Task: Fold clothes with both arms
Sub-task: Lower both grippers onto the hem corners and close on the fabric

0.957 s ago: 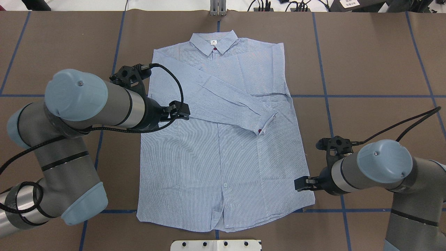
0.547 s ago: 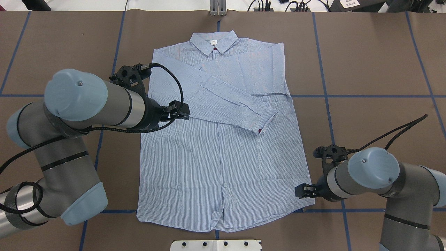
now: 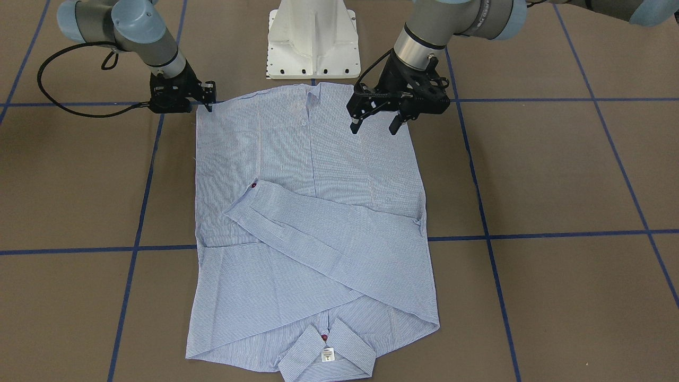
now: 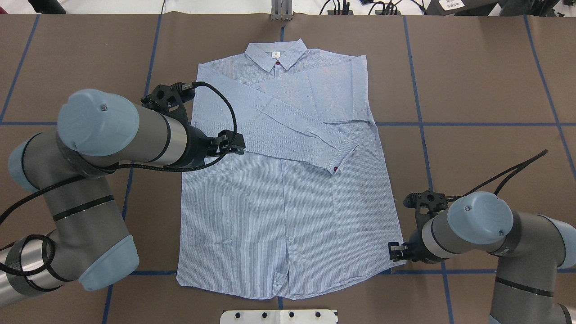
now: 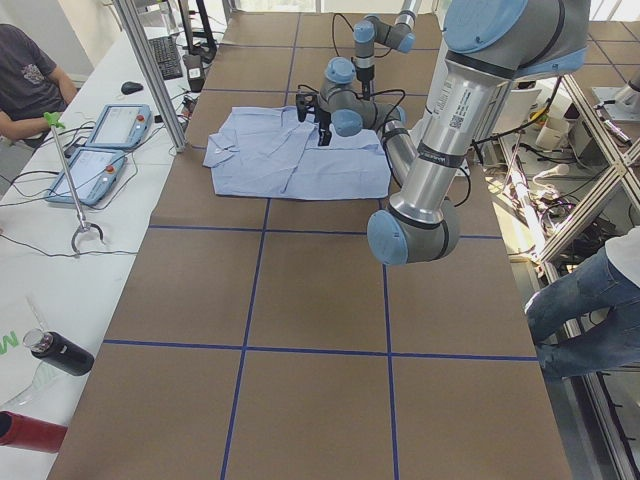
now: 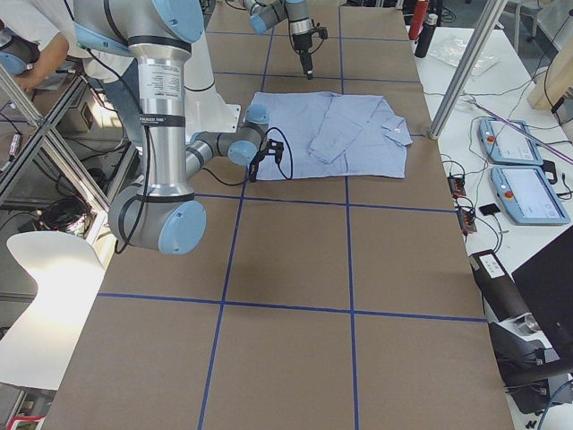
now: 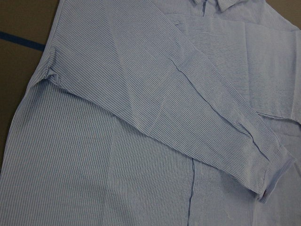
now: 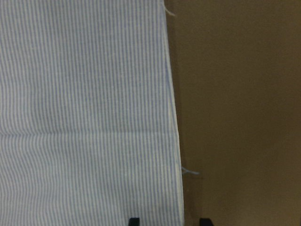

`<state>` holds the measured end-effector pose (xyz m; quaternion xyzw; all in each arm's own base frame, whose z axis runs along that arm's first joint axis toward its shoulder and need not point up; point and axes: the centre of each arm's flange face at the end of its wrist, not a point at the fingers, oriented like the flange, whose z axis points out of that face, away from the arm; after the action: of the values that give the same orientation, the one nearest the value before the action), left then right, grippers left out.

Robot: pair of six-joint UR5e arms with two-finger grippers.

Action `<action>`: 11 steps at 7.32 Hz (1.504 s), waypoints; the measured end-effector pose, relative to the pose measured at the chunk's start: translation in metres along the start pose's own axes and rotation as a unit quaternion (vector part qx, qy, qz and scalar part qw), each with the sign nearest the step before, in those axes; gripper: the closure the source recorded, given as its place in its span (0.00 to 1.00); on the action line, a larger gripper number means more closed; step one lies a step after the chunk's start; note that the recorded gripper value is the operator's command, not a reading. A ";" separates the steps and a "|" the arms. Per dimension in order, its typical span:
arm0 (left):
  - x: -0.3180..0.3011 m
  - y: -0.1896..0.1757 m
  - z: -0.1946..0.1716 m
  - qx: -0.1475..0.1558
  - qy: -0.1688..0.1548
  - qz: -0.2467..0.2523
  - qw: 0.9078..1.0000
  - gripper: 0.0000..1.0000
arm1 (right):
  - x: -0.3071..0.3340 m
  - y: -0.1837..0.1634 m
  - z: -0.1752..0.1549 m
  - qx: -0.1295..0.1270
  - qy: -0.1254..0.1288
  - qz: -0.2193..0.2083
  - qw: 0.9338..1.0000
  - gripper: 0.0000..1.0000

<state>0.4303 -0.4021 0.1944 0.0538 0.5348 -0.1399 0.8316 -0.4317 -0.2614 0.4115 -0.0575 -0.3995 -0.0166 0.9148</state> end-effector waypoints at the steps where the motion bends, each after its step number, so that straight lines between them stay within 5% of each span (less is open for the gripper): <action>1: 0.000 0.000 0.000 0.000 -0.001 0.000 1.000 0.00 | 0.001 0.001 0.001 -0.003 0.001 0.001 1.000 0.70; 7: 0.000 0.000 0.001 0.000 -0.002 -0.002 1.000 0.00 | 0.005 0.000 0.006 -0.009 0.006 0.003 1.000 0.55; 8: 0.000 0.000 0.001 0.000 -0.006 -0.003 1.000 0.00 | 0.005 0.000 0.007 -0.010 0.007 0.003 1.000 0.60; 9: 0.000 0.000 0.002 0.000 -0.009 -0.004 1.000 0.00 | 0.005 0.000 0.007 -0.010 0.007 0.003 1.000 0.88; 10: 0.000 0.000 0.002 -0.001 -0.011 -0.004 1.000 0.00 | 0.005 0.000 0.007 -0.010 0.007 0.003 1.000 1.00; 11: 0.000 0.000 0.002 -0.001 -0.011 -0.004 1.000 0.00 | 0.005 0.000 0.007 -0.010 0.007 0.004 1.000 1.00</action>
<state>0.4317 -0.4022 0.1953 0.0494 0.5256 -0.1438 0.8370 -0.4337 -0.2605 0.4201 -0.0677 -0.3923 -0.0176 0.9172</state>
